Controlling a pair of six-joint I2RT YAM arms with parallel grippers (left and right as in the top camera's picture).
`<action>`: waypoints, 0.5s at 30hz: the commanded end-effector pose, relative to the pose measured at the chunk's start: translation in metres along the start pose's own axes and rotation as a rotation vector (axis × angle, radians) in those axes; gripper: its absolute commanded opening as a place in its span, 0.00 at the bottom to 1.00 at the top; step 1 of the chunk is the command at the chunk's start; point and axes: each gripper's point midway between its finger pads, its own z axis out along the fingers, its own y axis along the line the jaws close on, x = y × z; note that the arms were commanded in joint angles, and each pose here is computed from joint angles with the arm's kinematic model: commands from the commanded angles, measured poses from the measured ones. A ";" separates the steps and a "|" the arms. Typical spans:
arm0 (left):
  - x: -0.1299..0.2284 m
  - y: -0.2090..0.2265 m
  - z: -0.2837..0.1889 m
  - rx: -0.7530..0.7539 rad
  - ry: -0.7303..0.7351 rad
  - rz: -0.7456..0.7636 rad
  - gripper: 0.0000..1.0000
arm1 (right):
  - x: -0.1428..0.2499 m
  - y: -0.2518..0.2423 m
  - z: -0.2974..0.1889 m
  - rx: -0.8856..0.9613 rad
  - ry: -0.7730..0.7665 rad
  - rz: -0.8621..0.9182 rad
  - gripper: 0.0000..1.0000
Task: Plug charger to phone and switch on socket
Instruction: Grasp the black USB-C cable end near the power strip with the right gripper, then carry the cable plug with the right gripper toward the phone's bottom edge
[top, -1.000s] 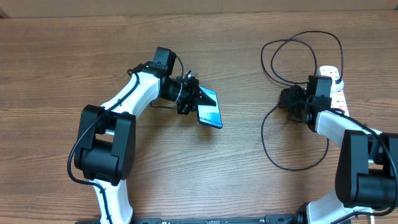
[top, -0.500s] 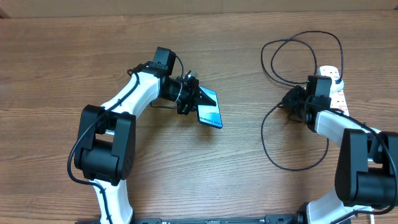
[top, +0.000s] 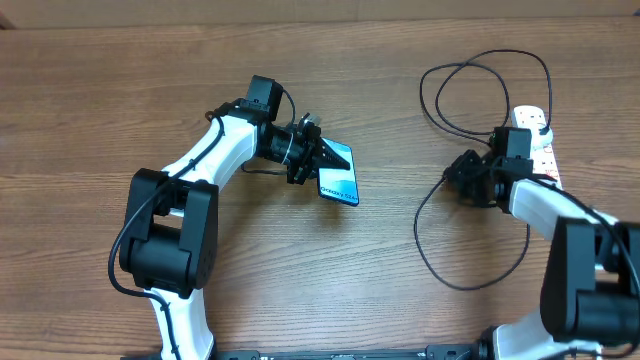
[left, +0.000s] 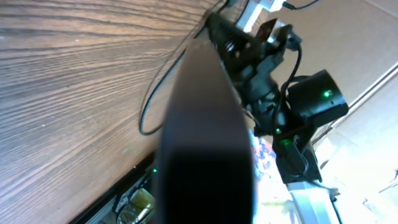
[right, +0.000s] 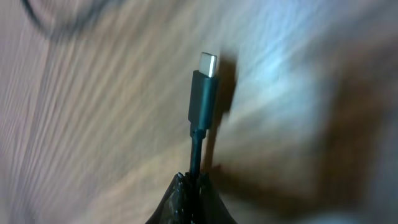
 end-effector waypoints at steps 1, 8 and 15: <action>0.011 -0.015 -0.003 0.054 0.040 0.053 0.04 | 0.016 0.033 -0.031 -0.139 0.062 -0.080 0.04; 0.014 -0.018 -0.003 0.073 0.055 0.083 0.04 | 0.076 0.052 -0.098 -0.269 0.231 -0.239 0.04; 0.013 -0.019 -0.003 0.074 0.053 0.089 0.04 | 0.146 0.073 -0.176 -0.530 0.359 -0.459 0.04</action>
